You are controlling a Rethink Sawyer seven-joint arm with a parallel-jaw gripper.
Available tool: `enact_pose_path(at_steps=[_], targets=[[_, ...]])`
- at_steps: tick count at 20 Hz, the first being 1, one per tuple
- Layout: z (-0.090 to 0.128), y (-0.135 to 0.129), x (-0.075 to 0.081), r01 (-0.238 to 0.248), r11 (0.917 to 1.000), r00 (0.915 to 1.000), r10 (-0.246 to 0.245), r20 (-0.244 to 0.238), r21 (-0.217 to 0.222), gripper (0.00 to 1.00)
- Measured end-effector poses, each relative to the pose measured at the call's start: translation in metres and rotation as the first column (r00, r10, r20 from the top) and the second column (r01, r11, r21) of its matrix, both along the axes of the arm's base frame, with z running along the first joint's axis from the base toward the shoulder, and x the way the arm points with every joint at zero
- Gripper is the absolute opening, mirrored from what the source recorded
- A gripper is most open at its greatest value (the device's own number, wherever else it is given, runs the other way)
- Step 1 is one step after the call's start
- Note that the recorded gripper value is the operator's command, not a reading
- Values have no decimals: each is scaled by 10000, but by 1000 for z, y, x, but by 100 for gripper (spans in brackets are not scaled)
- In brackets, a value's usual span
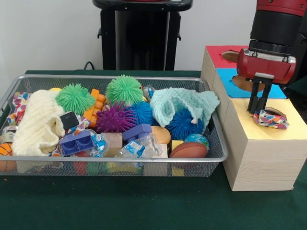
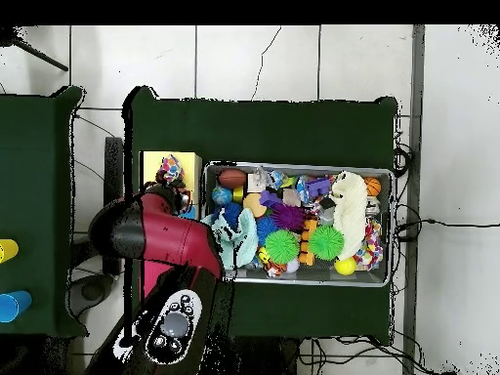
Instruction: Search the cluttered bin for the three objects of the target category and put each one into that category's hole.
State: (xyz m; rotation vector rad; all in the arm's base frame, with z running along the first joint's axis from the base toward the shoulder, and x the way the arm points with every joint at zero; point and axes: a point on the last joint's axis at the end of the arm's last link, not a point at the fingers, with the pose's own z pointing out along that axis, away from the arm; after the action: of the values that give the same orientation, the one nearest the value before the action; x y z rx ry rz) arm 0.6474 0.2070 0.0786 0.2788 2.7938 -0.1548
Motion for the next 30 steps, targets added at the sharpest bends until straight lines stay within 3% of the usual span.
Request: enact_pose_path(at_steps=[24,30], targets=[[0,0,3,784,9947,9968,-794,119,666,0],[-6,19,-3,771,9934,9970,-772,-24,849,0]])
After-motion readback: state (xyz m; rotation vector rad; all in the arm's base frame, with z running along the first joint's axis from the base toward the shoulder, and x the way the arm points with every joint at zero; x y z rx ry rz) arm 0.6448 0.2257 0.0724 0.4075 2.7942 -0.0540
